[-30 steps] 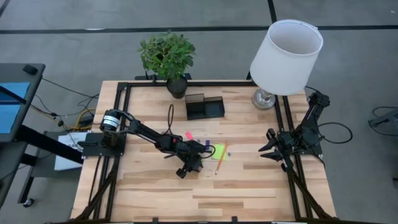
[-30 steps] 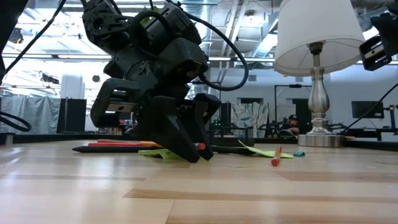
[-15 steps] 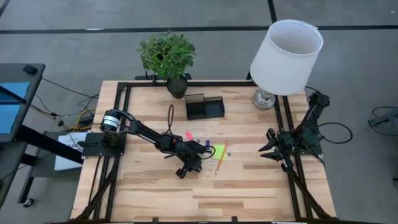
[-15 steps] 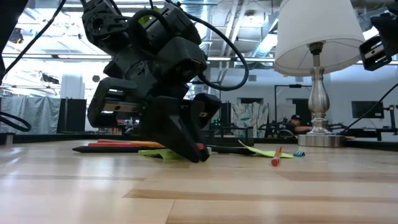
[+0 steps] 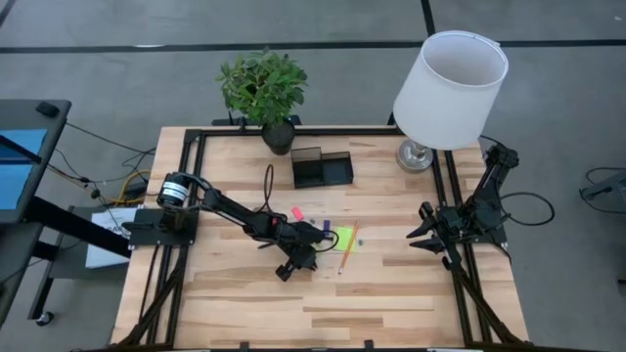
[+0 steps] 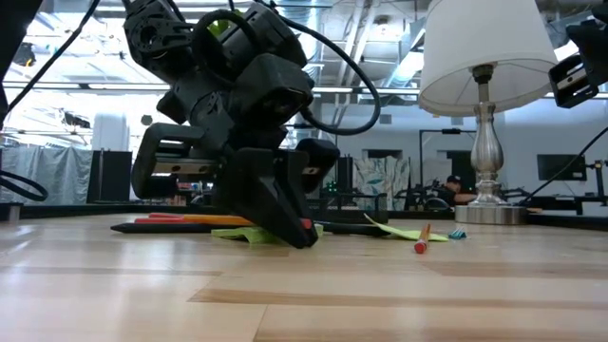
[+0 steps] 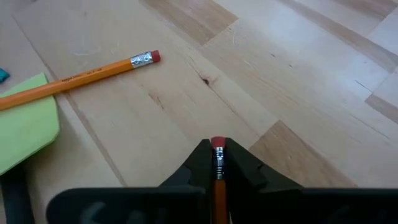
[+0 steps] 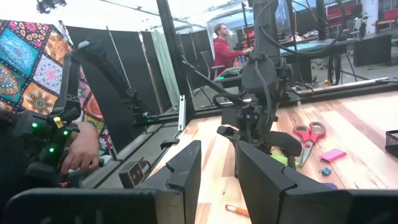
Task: Pick and place office supplies into organizer
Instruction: Put the left orange pencil into the desk organizer
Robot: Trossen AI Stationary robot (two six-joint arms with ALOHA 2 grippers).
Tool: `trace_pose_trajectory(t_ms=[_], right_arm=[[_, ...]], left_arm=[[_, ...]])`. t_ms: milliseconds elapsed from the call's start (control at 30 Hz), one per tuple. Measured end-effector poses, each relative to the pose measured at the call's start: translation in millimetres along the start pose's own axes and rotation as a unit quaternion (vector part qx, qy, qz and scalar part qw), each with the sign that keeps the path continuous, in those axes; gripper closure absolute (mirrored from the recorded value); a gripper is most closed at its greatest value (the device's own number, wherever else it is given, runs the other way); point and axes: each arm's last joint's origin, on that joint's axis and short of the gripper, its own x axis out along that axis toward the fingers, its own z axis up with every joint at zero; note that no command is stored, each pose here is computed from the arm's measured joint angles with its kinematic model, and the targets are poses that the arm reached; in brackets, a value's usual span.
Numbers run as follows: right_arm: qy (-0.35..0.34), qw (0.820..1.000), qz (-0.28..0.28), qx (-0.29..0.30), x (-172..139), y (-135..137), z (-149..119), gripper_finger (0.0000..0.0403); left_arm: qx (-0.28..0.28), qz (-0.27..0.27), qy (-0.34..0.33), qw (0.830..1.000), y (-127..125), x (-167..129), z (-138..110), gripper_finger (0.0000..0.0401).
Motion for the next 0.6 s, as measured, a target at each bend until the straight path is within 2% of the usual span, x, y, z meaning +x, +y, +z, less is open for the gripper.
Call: trace_pose_trajectory(t_ms=[300, 600], right_arm=[[0.000, 1.000, 0.000, 0.000, 0.0, 0.0, -0.1, 0.0305], [0.000, 1.000, 0.000, 0.000, 0.0, 0.0, -0.1, 0.0305]], left_arm=[[0.026, 0.023, 0.000, 0.999, -4.0, -17.4, 17.0, 0.0392], [0.063, 0.056, -0.061, 0.995, -0.6, -40.6, 43.0, 0.0392]])
